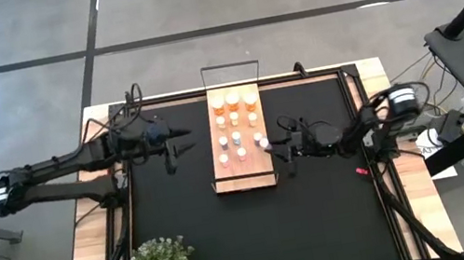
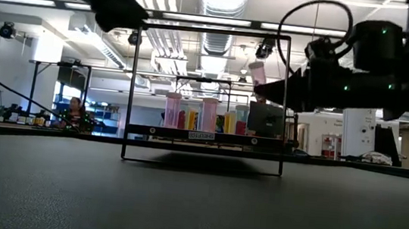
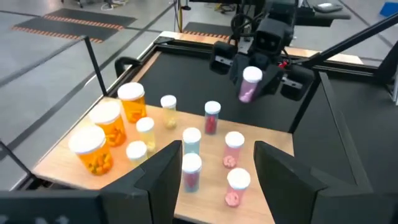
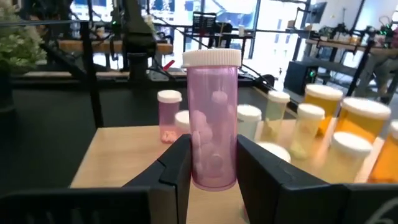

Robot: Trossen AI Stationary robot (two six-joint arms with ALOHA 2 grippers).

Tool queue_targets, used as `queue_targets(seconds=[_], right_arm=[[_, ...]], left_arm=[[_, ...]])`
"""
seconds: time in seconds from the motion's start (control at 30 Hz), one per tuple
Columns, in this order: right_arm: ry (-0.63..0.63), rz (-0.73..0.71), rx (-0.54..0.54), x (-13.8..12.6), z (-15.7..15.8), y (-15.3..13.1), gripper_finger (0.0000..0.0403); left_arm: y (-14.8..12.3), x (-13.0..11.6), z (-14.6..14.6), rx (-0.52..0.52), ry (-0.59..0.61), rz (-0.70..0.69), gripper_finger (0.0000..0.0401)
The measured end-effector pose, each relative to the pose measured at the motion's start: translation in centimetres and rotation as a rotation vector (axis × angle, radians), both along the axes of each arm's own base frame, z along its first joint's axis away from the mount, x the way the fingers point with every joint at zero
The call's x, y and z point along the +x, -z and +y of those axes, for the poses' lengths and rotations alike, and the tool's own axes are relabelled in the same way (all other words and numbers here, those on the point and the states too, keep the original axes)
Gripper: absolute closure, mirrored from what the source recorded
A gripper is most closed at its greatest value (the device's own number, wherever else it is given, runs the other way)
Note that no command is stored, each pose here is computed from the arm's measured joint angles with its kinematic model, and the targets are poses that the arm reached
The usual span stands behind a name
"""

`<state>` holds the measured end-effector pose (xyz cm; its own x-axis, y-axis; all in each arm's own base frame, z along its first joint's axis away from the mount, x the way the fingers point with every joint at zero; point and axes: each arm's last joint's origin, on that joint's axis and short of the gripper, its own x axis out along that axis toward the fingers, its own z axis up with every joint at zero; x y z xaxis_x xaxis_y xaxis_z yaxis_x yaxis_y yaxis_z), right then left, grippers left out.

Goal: Pick and place medicine bottles onto shelf by color
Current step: Put the pink medicine bottle on the shelf aligned with the other pink medicine bottles

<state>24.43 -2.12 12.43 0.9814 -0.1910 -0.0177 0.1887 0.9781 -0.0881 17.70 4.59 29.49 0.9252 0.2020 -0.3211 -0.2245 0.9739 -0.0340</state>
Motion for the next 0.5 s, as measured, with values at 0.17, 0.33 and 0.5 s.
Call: queue_targets(seconds=[0.17, 0.33, 0.5], right_arm=[[0.02, -0.003, 0.063, 0.0, -0.5, 1.7, 0.0303], [-0.018, 0.051, 0.094, 0.7, -0.6, 3.2, 0.0304], [-0.044, 0.06, 0.092, 1.5, -0.6, 3.8, 0.0303]], left_arm=[[1.8, -1.2, -0.3, -0.023, -0.008, -0.009, 0.0218], [3.0, -2.0, -0.5, -0.033, -0.015, -0.04, 0.0218], [3.6, -2.2, -0.6, -0.032, -0.017, -0.073, 0.0218]])
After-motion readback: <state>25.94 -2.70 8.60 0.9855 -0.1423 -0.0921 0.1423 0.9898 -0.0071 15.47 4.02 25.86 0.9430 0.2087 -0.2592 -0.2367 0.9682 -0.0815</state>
